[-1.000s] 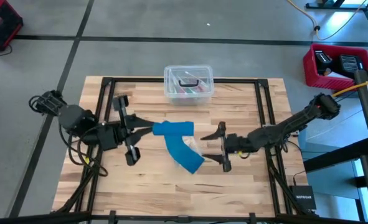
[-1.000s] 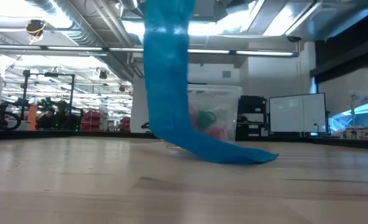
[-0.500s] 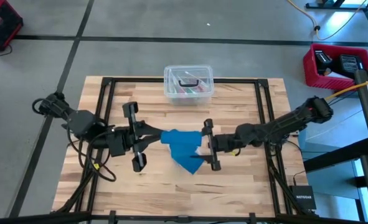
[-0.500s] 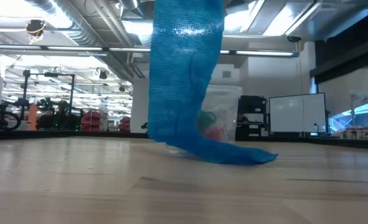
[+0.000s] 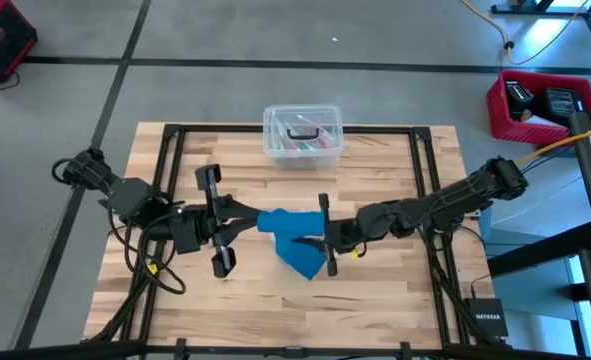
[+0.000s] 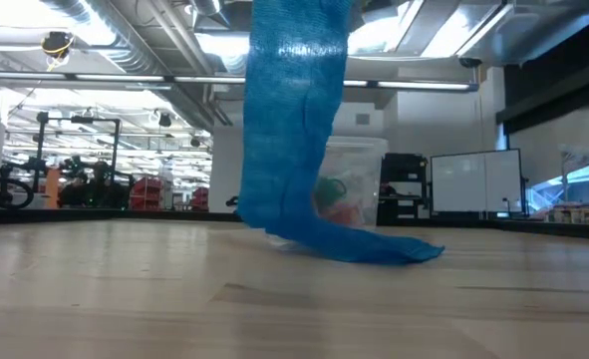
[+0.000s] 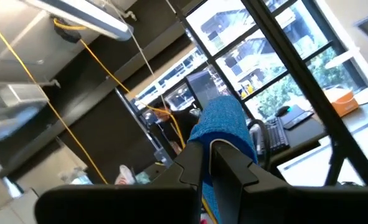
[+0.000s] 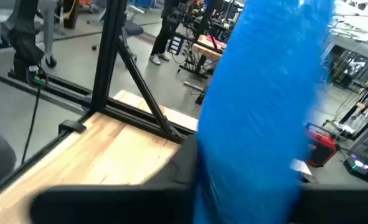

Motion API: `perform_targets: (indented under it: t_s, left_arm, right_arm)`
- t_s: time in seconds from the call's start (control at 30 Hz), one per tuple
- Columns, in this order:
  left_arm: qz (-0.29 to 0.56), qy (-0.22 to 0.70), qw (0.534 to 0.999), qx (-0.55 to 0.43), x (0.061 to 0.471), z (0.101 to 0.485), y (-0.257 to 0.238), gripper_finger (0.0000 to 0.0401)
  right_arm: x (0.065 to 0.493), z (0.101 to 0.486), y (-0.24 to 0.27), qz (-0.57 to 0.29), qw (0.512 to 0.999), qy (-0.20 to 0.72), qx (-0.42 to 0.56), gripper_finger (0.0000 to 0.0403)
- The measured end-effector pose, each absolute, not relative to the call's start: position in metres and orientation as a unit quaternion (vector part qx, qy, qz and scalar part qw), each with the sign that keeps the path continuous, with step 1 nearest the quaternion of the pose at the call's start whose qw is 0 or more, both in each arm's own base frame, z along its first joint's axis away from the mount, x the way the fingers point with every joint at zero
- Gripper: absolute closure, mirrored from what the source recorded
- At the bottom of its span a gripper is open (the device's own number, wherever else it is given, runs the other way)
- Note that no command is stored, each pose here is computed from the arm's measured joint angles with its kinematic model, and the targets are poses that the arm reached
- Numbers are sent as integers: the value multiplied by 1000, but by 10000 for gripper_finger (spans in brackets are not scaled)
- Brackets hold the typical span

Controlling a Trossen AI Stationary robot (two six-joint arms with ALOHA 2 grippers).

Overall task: Roll bandage
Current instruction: Roll the blue bandage

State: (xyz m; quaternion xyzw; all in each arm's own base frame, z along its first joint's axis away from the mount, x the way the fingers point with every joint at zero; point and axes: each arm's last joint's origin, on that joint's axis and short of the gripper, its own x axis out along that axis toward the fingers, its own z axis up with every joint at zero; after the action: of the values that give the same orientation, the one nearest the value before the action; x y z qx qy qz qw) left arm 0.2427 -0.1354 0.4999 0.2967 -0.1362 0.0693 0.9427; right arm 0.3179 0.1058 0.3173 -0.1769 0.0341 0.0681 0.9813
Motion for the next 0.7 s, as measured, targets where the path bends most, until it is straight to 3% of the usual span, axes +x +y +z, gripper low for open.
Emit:
perform_targets:
  t_s: [0.07,0.37,0.7]
  left_arm:
    - [83,-138,936,312,242,502,-135,388]
    - [173,-173,905,347,238,517,-122,388]
    - [294,-73,853,424,247,516,-93,388]
  right_arm:
    - [316,317,110,74,979,34,-187,388]
    - [309,315,127,77,972,39,-218,393]
    - [294,313,156,67,972,50,-221,399]
